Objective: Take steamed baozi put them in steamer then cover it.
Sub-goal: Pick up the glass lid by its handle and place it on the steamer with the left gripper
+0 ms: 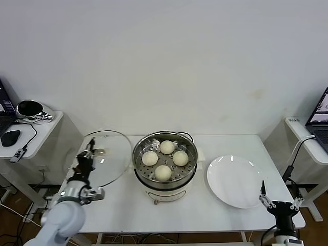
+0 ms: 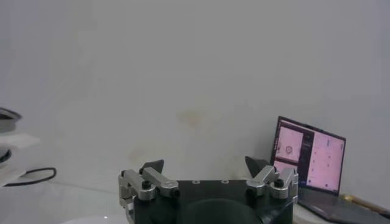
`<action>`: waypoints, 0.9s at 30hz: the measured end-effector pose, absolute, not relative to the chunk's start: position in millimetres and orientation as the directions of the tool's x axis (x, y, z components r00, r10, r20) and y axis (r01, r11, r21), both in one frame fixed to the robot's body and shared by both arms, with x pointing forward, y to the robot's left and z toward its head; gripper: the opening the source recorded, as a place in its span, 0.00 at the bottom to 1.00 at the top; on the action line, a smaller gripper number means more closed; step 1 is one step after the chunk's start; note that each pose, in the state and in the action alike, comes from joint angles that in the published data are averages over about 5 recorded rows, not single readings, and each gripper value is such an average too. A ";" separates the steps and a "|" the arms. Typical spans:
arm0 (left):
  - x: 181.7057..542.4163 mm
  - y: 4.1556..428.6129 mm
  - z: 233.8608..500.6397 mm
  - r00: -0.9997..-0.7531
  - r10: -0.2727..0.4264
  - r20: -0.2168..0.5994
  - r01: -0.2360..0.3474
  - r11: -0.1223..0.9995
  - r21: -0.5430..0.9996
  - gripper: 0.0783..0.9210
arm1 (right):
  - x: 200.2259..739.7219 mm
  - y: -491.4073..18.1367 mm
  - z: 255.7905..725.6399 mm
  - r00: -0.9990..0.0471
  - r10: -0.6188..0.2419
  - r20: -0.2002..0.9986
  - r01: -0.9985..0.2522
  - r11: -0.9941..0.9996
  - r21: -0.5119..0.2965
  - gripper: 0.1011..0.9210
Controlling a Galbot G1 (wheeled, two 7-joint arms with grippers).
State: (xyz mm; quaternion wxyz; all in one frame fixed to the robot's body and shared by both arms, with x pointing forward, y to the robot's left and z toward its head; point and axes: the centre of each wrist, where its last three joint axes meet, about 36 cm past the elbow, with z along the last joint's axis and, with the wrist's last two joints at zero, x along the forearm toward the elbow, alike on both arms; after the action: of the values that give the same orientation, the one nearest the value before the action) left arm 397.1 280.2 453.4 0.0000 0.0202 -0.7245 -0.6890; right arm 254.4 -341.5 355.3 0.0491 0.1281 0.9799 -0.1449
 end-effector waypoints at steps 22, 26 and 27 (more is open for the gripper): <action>440.0 125.4 462.4 -0.997 0.069 0.030 0.033 0.052 0.998 0.07 | 268.8 -326.7 333.0 -0.969 0.232 -0.088 0.248 0.917 -0.311 0.88; 442.3 106.3 459.1 -0.996 0.080 0.036 0.041 0.053 0.998 0.07 | 267.7 -324.4 330.3 -0.971 0.226 -0.082 0.240 0.919 -0.313 0.88; 442.8 102.1 458.5 -0.996 0.083 0.037 0.042 0.054 0.998 0.07 | 267.4 -324.0 329.6 -0.971 0.225 -0.080 0.239 0.919 -0.314 0.88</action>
State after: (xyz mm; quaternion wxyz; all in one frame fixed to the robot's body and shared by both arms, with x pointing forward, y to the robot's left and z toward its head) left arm 442.8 102.1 458.5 -0.0151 -0.0432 -0.7257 -0.6865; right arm 267.4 -324.0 329.6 0.0211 0.1185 0.9793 -0.1630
